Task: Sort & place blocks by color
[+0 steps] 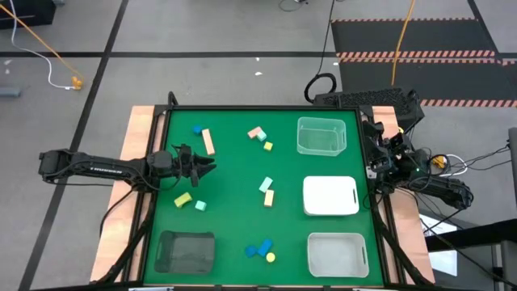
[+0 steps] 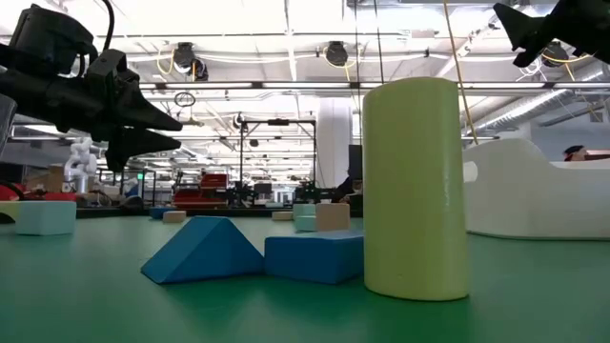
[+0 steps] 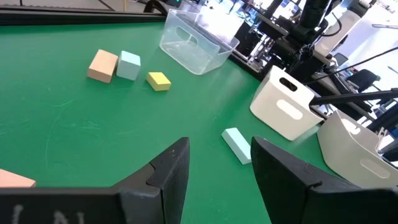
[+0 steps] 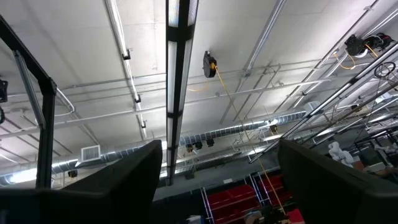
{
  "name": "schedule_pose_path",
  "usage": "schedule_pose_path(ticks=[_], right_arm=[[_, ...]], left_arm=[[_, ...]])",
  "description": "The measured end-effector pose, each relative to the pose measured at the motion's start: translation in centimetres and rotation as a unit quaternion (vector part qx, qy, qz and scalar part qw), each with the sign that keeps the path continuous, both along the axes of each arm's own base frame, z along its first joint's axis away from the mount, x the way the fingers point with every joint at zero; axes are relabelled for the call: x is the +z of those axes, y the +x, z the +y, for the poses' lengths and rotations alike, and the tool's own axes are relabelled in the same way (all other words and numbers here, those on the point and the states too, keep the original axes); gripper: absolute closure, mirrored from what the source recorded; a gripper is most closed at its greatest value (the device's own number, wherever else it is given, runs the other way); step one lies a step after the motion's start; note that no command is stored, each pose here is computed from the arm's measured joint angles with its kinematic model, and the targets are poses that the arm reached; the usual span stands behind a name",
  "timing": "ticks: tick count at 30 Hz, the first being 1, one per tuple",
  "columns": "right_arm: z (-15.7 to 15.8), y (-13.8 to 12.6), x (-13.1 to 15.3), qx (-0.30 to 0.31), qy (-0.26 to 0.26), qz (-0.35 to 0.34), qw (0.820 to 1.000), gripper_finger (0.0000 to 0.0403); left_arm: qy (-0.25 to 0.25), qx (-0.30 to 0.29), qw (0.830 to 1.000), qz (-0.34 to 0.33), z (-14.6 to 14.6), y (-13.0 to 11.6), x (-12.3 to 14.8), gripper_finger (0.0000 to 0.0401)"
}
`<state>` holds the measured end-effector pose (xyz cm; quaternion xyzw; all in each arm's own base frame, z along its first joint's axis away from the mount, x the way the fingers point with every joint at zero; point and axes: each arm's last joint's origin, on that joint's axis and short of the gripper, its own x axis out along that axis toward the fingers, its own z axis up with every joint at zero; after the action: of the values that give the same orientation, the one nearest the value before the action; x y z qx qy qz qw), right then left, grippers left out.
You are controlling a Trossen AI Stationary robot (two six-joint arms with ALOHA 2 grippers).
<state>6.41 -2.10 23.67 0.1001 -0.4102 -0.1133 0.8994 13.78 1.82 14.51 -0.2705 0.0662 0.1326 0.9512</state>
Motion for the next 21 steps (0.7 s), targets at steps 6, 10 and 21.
schedule_pose_path(ticks=[6, 10, 21], right_arm=[[0.0, 0.0, 0.0, 0.0, 0.0, 0.0, 1.0, 0.0094], [0.0, 0.1, -0.1, 0.019, 0.013, 0.004, 1.0, 0.0094], [0.1, 2.0, -2.6, 0.181, 0.103, 0.142, 0.968, 0.0094]], left_arm=[[0.0, 0.0, 1.0, 0.0, 0.0, 0.0, 0.0, 0.0229], [0.0, 0.0, 1.0, 0.0, 0.0, 0.0, 0.0, 0.0229], [0.0, 0.0, 1.0, 0.0, 0.0, 0.0, 0.0, 0.0229]])
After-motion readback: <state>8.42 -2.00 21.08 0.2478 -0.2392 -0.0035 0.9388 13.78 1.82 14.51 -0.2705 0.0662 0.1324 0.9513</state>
